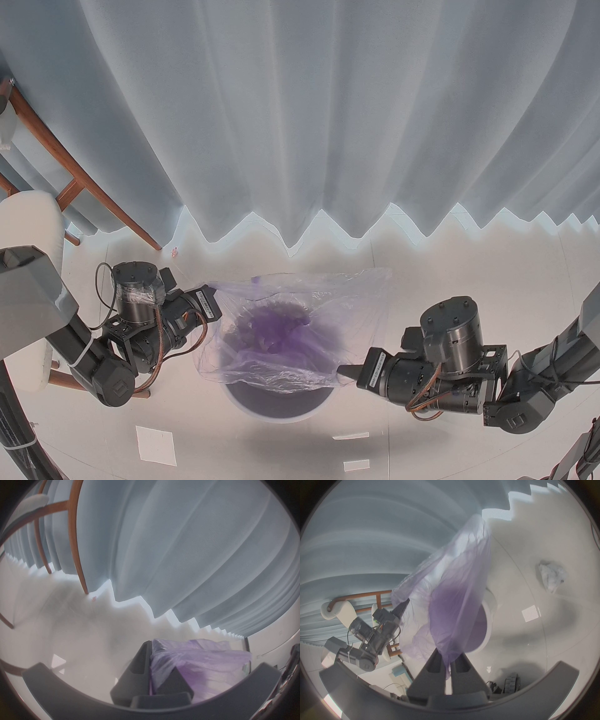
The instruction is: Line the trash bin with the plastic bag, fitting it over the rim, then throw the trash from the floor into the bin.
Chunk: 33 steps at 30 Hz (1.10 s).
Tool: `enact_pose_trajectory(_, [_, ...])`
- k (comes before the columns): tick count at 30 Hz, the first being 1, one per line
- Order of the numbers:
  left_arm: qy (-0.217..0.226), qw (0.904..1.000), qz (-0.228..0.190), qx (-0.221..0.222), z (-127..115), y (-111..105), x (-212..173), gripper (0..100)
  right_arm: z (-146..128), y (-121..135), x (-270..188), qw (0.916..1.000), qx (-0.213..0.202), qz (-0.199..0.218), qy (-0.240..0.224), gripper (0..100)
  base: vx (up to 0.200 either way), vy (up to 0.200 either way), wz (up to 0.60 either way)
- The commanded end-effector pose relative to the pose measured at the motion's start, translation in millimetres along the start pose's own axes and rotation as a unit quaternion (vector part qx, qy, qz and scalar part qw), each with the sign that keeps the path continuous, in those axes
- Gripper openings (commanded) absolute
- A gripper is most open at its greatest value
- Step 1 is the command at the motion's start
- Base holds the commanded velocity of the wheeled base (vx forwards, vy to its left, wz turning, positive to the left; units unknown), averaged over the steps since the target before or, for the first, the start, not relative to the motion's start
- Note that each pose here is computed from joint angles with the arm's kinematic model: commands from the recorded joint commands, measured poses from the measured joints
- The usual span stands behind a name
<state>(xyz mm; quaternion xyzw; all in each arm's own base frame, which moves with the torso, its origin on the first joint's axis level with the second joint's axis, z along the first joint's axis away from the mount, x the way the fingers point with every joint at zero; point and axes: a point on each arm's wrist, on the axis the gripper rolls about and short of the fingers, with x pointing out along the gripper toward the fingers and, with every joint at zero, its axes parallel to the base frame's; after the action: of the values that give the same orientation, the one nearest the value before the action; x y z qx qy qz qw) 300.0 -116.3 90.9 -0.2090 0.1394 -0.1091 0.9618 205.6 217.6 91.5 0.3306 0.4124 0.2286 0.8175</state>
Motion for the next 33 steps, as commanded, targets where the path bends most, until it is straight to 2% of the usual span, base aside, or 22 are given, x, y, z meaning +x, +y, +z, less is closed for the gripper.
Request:
enact_pose_trajectory(1, [0.029, 0.9989, -0.029, -0.022, -7, -5, -1, 0, 25, -11, 4, 0.9993, -0.006, -0.012, -0.036, 0, 0.0, 0.0, 0.0])
enact_pose_trajectory(5, [0.048, 0.997, -0.034, -0.051, -6, -6, 3, 0, 54, -5, 7, 0.9966, -0.002, 0.01, -0.081, 0, 0.0, 0.0, 0.0])
enact_pose_trajectory(12, [0.031, 0.9914, -0.017, -0.126, 24, -7, 17, 0, 90, 23, 6, 0.9878, -0.008, 0.086, -0.13, 0, 0.0, 0.0, 0.0])
enact_pose_trajectory(15, [0.031, 0.9914, -0.017, -0.126, 24, -7, 17, 0, 90, 23, 6, 0.9878, -0.008, 0.086, -0.13, 0, 0.0, 0.0, 0.0])
enact_pose_trajectory(16, [0.017, 0.9899, -0.012, -0.141, 36, -4, 18, 0, 102, 37, 13, 0.9833, -0.013, 0.108, -0.146, 0, 0.0, 0.0, 0.0])
enact_pose_trajectory(17, [0.012, 0.9898, -0.01, -0.142, 40, -3, 17, 0, 104, 38, 16, 0.9828, -0.014, 0.11, -0.147, 0, 0.0, 0.0, 0.0])
enact_pose_trajectory(26, [-0.011, 0.9894, 0.0, -0.145, 54, 5, 16, 0, 114, 35, 25, 0.9815, -0.011, 0.108, -0.158, 0, 0.0, 0.0, 0.0])
enact_pose_trajectory(30, [0.019, 0.9896, 0.022, -0.141, 42, 12, 22, 0, 112, 7, 42, 0.987, 0.001, 0.068, -0.146, 0, 0.0, 0.0, 0.0])
enact_pose_trajectory(33, [0.035, 0.9889, 0.034, -0.14, 32, 18, 28, 0, 110, -7, 46, 0.988, 0.007, 0.054, -0.144, 0, 0.0, 0.0, 0.0])
